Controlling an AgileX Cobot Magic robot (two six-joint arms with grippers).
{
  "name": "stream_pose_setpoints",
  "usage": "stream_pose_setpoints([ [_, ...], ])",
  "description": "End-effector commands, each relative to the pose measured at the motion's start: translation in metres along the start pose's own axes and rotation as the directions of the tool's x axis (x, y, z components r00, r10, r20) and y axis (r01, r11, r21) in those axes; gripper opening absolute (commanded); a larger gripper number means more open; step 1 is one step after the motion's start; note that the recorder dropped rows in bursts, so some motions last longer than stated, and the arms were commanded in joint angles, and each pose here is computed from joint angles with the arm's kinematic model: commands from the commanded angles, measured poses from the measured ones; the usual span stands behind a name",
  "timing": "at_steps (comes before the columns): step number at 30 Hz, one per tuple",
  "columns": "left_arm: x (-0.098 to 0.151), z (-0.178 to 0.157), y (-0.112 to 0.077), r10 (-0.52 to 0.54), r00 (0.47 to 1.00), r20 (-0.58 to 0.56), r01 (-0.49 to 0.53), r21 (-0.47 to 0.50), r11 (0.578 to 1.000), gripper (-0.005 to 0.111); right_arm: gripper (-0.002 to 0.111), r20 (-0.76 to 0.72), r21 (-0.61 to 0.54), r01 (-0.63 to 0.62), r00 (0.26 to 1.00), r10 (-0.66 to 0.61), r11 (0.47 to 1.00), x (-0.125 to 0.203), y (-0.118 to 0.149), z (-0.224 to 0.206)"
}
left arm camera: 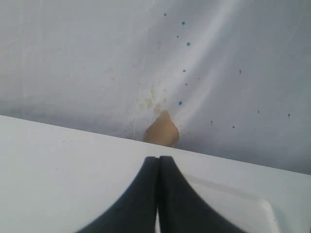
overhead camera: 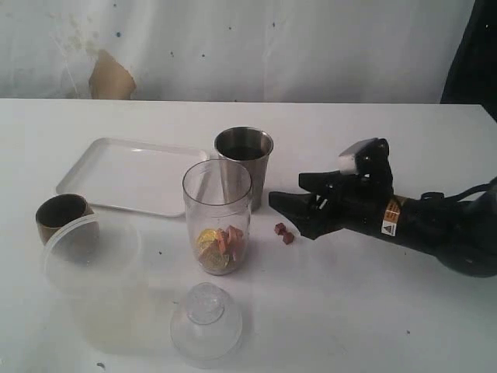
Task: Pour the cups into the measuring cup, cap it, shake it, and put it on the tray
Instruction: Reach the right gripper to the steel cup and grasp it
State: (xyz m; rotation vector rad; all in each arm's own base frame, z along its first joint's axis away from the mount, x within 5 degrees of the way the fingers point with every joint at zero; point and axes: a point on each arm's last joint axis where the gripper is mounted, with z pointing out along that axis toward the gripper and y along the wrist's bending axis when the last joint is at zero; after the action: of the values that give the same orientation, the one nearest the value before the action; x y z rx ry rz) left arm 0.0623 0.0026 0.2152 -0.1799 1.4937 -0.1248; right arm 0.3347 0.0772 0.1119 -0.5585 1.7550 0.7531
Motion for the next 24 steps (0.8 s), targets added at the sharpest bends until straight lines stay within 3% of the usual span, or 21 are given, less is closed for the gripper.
stream_pose_setpoints([
  [1, 0.001, 0.0, 0.0, 0.005, 1.0, 0.01, -0.005, 0.0, 1.0, 0.0, 0.079, 0.055, 0.008, -0.027, 0.998, 0.027, 1.0, 0.0, -0.01, 0.009],
  [7, 0.001, 0.0, 0.0, 0.005, 1.0, 0.01, -0.005, 0.0, 1.0, 0.0, 0.087, 0.076, 0.001, -0.031, 0.997, 0.031, 1.0, 0.003, -0.016, 0.029],
  [24, 0.001, 0.0, 0.0, 0.005, 1.0, 0.01, -0.005, 0.0, 1.0, 0.0, 0.087, 0.097, -0.035, 0.052, 0.994, -0.048, 0.998, 0.002, -0.013, 0.091],
])
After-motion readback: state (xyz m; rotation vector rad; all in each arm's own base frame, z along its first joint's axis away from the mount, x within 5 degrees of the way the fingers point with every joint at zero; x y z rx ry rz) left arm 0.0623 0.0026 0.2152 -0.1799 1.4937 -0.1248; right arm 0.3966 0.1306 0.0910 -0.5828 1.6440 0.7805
